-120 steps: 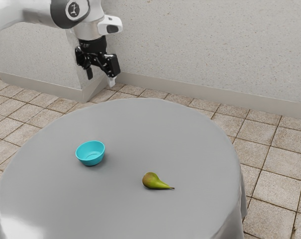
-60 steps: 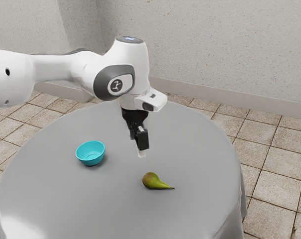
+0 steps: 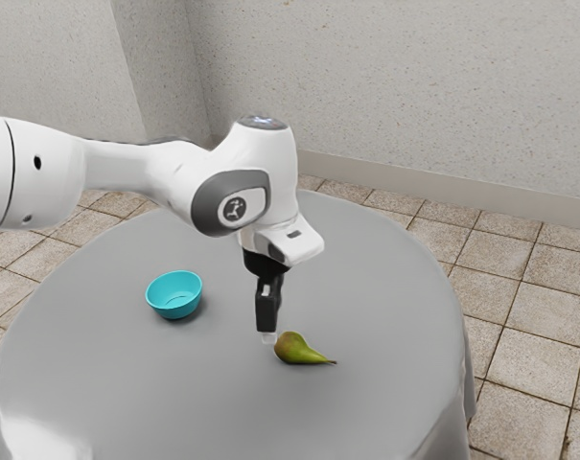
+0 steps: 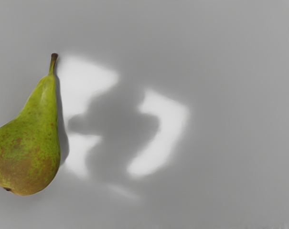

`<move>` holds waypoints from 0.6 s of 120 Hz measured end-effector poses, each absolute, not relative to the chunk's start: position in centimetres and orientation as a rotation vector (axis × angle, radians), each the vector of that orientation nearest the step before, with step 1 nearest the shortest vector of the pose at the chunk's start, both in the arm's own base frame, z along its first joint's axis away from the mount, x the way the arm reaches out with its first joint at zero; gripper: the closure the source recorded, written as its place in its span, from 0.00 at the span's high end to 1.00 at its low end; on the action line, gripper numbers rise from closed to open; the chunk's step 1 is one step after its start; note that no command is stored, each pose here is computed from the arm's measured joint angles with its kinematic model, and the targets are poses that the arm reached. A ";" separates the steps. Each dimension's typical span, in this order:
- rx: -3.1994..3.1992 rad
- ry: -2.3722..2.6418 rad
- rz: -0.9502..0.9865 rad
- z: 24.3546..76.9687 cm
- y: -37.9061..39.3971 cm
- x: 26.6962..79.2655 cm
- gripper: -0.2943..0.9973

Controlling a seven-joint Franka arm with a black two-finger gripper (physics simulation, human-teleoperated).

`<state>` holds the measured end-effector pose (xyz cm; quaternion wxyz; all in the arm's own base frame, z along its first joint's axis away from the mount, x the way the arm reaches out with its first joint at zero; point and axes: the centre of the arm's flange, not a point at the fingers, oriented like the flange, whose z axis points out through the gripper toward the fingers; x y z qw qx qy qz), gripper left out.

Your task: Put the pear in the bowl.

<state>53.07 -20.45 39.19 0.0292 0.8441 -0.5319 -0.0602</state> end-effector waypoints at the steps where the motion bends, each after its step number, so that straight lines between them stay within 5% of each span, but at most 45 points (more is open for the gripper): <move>1: 2.601 -1.645 -0.186 39.1 -20.5 53.1 0.77; 72: 2.486 -1.964 -0.057 31.1 -19.9 55.4 0.77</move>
